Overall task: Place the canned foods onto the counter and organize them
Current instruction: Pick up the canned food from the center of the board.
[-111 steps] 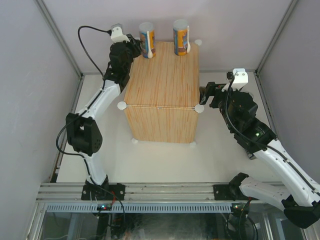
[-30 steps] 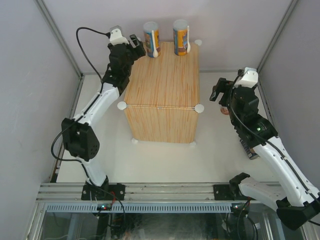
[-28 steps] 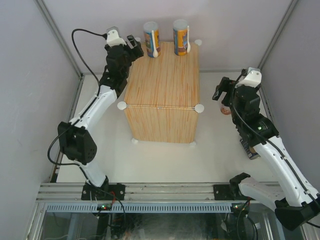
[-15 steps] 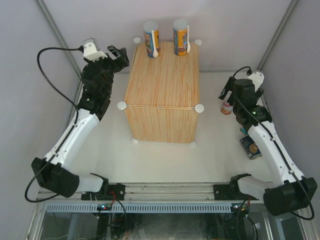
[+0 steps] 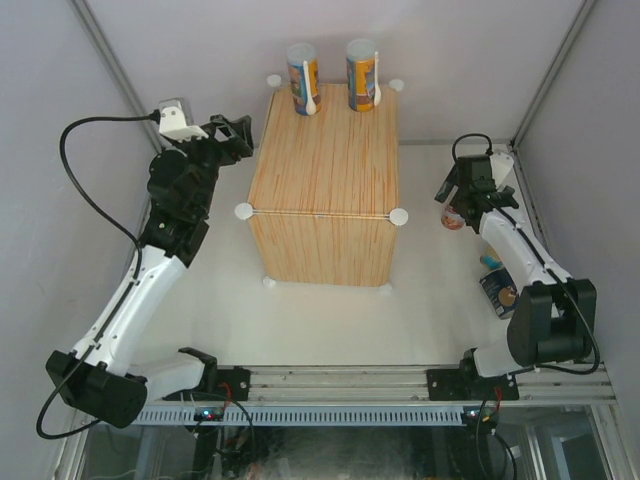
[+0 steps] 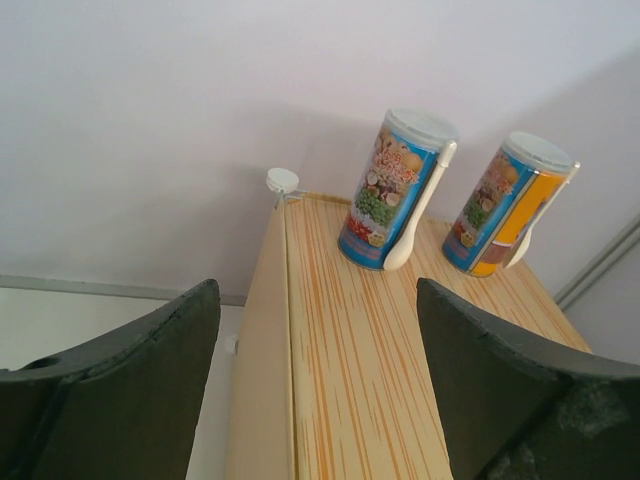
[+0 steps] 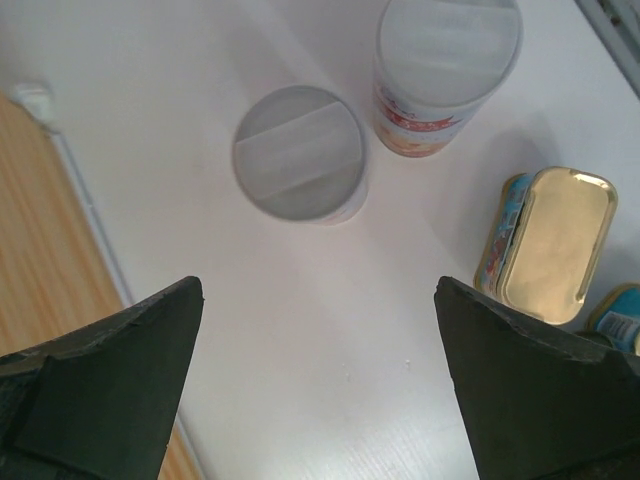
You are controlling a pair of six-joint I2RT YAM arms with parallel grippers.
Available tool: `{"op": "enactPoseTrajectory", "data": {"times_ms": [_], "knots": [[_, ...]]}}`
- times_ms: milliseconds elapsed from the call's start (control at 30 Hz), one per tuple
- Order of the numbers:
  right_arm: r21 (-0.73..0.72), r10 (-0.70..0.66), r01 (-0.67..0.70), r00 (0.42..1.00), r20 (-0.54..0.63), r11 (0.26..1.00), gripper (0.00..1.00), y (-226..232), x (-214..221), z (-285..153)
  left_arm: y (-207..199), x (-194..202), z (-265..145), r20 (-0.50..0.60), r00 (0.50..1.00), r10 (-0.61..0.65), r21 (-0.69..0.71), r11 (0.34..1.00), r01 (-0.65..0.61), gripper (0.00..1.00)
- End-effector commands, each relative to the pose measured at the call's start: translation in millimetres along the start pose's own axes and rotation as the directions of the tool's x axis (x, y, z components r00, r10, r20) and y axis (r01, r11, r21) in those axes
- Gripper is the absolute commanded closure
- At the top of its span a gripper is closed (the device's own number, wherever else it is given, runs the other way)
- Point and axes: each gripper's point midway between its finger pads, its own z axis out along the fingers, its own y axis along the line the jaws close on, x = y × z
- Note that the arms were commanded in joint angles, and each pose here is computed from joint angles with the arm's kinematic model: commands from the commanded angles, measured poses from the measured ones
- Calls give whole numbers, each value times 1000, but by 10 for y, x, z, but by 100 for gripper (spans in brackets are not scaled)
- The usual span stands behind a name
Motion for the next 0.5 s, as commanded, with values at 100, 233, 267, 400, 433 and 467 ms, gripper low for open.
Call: {"op": "enactPoseTrajectory", "data": {"times_ms": [100, 233, 267, 400, 433, 467], "knots": [[-11, 77, -77, 997, 29, 997, 1, 87, -230, 301, -135, -30, -100, 3, 1000, 21, 67, 998, -21, 17], [-17, 81, -80, 996, 39, 997, 1, 133, -322, 397, -169, 15, -83, -8, 1000, 22, 79, 997, -21, 17], [-18, 85, -84, 996, 41, 996, 1, 143, -348, 418, -170, 27, -78, -10, 1000, 23, 80, 997, -22, 17], [-11, 80, -79, 997, 26, 997, 1, 177, -363, 523, -180, 54, -77, -16, 1000, 23, 84, 996, -22, 17], [-7, 80, -79, 997, 22, 997, 1, 181, -360, 548, -178, 63, -76, -17, 1000, 24, 85, 996, -23, 17], [-7, 79, -79, 997, 18, 997, 1, 186, -355, 571, -175, 66, -78, -18, 1000, 26, 84, 996, -24, 17]]}}
